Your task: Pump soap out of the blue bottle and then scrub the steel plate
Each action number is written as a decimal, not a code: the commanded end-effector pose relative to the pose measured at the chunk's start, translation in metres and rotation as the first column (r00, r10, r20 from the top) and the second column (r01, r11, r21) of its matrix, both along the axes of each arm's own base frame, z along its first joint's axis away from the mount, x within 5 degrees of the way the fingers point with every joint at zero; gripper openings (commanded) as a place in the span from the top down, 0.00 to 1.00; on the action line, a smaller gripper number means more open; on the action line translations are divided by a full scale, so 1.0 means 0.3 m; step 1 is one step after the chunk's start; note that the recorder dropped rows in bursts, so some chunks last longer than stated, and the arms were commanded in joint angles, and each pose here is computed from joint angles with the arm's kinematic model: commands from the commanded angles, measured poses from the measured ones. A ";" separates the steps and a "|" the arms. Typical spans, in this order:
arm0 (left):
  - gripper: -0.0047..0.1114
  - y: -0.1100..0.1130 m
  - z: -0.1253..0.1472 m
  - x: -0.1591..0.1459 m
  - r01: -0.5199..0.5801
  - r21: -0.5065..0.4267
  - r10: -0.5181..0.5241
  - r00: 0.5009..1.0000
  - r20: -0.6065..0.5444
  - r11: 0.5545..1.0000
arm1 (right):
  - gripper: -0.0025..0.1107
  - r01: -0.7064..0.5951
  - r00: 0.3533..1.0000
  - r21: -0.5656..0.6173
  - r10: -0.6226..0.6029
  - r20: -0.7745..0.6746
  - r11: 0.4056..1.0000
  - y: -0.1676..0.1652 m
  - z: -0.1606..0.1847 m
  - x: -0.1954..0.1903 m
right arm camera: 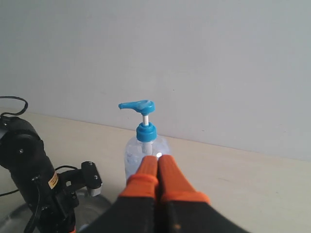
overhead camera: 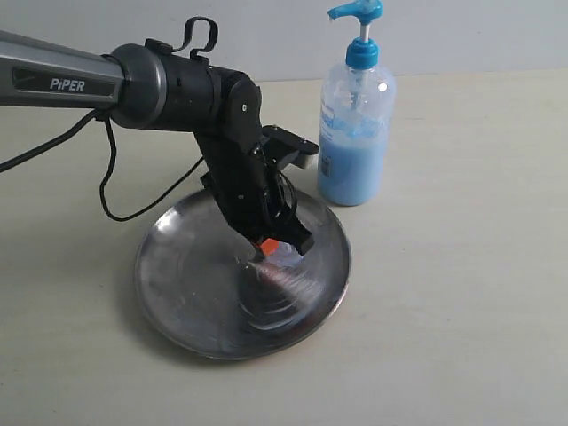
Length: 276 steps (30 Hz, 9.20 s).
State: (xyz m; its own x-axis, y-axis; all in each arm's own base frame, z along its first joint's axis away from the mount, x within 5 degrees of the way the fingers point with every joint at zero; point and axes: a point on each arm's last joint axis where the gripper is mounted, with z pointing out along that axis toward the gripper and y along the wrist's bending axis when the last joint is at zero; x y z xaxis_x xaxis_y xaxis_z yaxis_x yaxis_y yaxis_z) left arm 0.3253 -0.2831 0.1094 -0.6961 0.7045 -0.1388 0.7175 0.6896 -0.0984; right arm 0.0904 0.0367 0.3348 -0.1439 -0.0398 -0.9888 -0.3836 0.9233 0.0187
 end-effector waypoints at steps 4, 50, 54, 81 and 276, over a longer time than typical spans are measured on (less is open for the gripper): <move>0.96 -0.020 -0.048 0.031 -0.087 -0.040 0.091 0.991 0.096 0.995 | 0.98 -0.004 1.000 0.006 0.004 0.001 1.000 0.000 -0.003 -0.005; 0.96 -0.065 -0.111 -0.089 0.091 0.110 -0.087 0.995 -0.045 0.990 | 0.98 -0.004 1.000 0.006 0.004 0.001 1.000 0.000 -0.003 -0.005; 0.96 -0.106 -0.110 -0.108 0.092 0.059 -0.091 0.996 -0.020 0.994 | 0.98 -0.004 1.000 0.006 0.004 0.001 1.000 0.000 -0.003 -0.005; 0.96 -0.024 -0.110 -0.055 -0.017 0.086 0.025 0.995 -0.094 0.996 | 0.98 -0.004 1.000 0.004 0.004 0.002 1.000 0.000 -0.003 -0.005; 0.96 0.907 0.356 -0.905 0.004 -0.723 0.715 0.150 0.683 0.691 | 0.98 0.053 0.996 -0.091 -0.047 0.072 0.994 -0.016 -0.049 0.015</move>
State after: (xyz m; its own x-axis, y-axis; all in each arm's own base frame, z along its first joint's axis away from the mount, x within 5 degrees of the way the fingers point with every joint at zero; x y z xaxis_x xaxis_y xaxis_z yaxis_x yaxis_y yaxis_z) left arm 0.0531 -0.0112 0.2240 0.0508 -0.0368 -0.9980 0.2128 0.9768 -0.0252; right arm 0.0963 0.0325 0.3205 -0.0898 -0.1267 -0.9879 -0.3374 0.9371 -0.0895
